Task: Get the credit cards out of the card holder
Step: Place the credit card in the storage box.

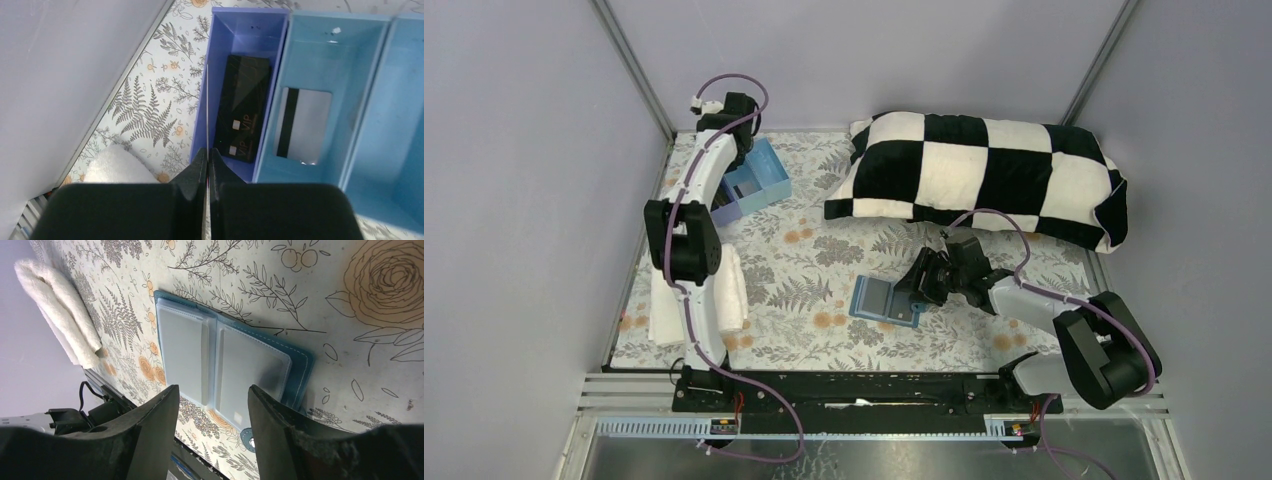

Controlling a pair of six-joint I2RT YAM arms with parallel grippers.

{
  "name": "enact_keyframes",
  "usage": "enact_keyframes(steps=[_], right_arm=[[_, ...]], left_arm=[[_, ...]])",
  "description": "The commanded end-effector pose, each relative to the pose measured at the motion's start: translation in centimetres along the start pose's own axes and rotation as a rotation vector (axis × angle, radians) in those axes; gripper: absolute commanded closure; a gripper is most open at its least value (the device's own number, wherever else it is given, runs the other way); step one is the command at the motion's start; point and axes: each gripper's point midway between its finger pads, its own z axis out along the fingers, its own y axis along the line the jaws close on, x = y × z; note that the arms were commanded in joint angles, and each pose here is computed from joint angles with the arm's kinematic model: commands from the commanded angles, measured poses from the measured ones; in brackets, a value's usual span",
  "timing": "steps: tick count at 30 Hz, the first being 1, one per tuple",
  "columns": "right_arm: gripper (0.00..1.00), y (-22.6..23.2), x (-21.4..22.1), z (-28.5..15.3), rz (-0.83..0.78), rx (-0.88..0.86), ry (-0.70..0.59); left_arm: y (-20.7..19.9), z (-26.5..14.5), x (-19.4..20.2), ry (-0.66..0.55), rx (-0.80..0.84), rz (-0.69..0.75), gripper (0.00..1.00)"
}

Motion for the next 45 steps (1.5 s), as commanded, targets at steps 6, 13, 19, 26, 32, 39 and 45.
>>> enact_keyframes(steps=[6, 13, 19, 26, 32, 39, 45], right_arm=[[0.40, -0.1, -0.7, 0.5, 0.000, 0.022, -0.028], [0.40, 0.1, -0.9, 0.7, -0.001, 0.022, -0.023], [0.40, 0.0, -0.8, 0.8, -0.001, 0.027, -0.020], [0.40, 0.1, -0.5, 1.0, 0.005, 0.012, -0.002], [0.39, 0.1, -0.4, 1.2, 0.004, 0.008, 0.003], [0.36, 0.1, -0.7, 0.6, -0.015, 0.020, -0.019], [0.35, 0.5, -0.2, 0.6, 0.003, -0.017, -0.005]], left_arm=[[0.1, 3.9, -1.0, 0.040, 0.018, -0.107, 1.00], [-1.3, 5.9, 0.4, 0.086, 0.052, -0.094, 1.00], [-2.1, 5.8, 0.4, 0.086, 0.099, -0.115, 1.00], [-0.7, 6.7, 1.7, 0.093, 0.007, -0.105, 1.00], [-1.1, 7.0, 3.5, 0.140, 0.028, -0.089, 0.94], [-1.6, 6.2, 3.4, 0.146, 0.082, -0.097, 0.61], [-1.4, 2.1, 0.3, 0.047, 0.193, -0.135, 0.57]])
